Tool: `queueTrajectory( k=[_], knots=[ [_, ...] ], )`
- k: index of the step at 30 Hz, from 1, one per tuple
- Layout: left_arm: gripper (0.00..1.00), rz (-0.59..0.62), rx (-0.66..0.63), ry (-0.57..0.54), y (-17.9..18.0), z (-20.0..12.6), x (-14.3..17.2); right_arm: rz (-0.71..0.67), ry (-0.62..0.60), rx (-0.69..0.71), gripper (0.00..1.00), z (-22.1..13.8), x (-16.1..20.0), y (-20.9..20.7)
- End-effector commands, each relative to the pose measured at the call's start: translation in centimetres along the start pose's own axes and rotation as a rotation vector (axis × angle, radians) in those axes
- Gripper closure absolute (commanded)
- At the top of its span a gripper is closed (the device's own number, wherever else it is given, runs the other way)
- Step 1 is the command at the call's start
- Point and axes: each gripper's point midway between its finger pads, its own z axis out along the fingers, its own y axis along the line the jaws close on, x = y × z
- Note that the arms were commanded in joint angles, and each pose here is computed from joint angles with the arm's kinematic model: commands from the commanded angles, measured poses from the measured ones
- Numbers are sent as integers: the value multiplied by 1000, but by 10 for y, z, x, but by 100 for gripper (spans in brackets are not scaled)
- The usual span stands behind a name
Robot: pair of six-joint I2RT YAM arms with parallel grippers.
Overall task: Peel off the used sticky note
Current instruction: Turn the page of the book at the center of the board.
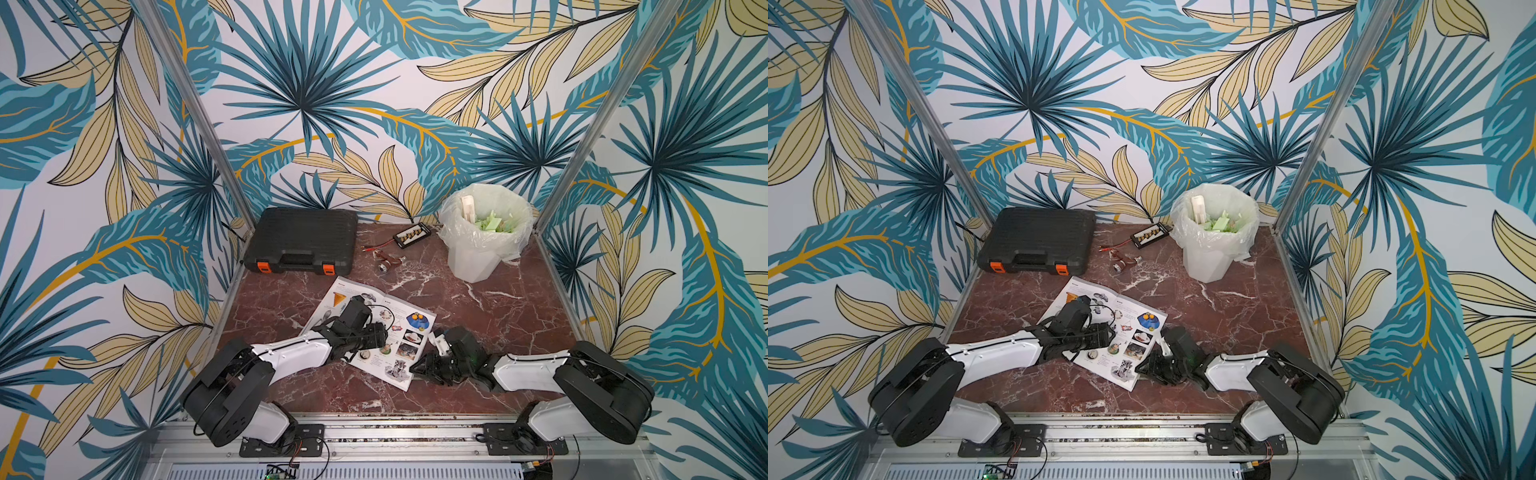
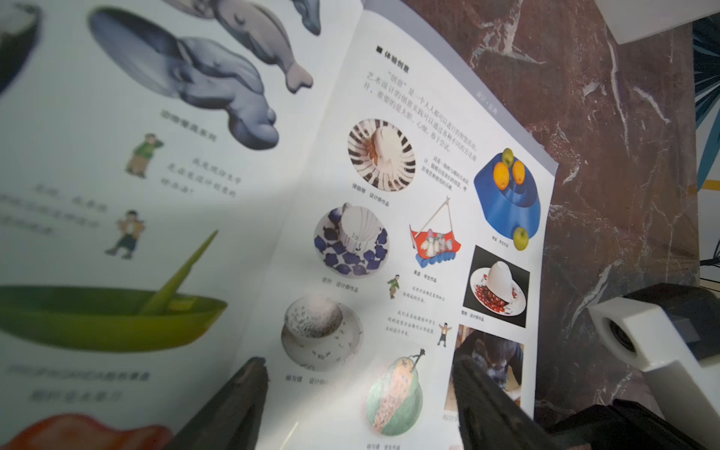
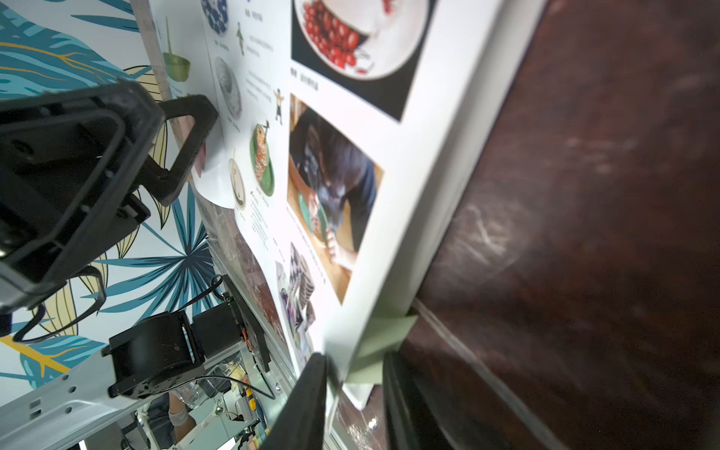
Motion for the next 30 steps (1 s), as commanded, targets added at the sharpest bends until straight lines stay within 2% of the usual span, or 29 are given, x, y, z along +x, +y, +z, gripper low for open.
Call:
queueTrajectory(
  k=[1, 10, 14, 25, 30],
  knots=[
    [21, 12, -15, -9, 3, -4, 0, 82, -31, 98, 72, 1, 4, -36],
    [21, 17, 5, 1, -1, -3, 1, 84, -63, 25, 72, 1, -4, -18],
    [20, 58, 51, 12, -13, -6, 3, 85, -69, 13, 72, 1, -6, -15],
    [13, 344, 123, 10, -73, -45, 16, 92, -63, 10, 72, 5, -6, -17],
    [11, 480, 14, 51, -78, -57, 30, 93, -63, 8, 72, 6, -6, -18]
  ],
)
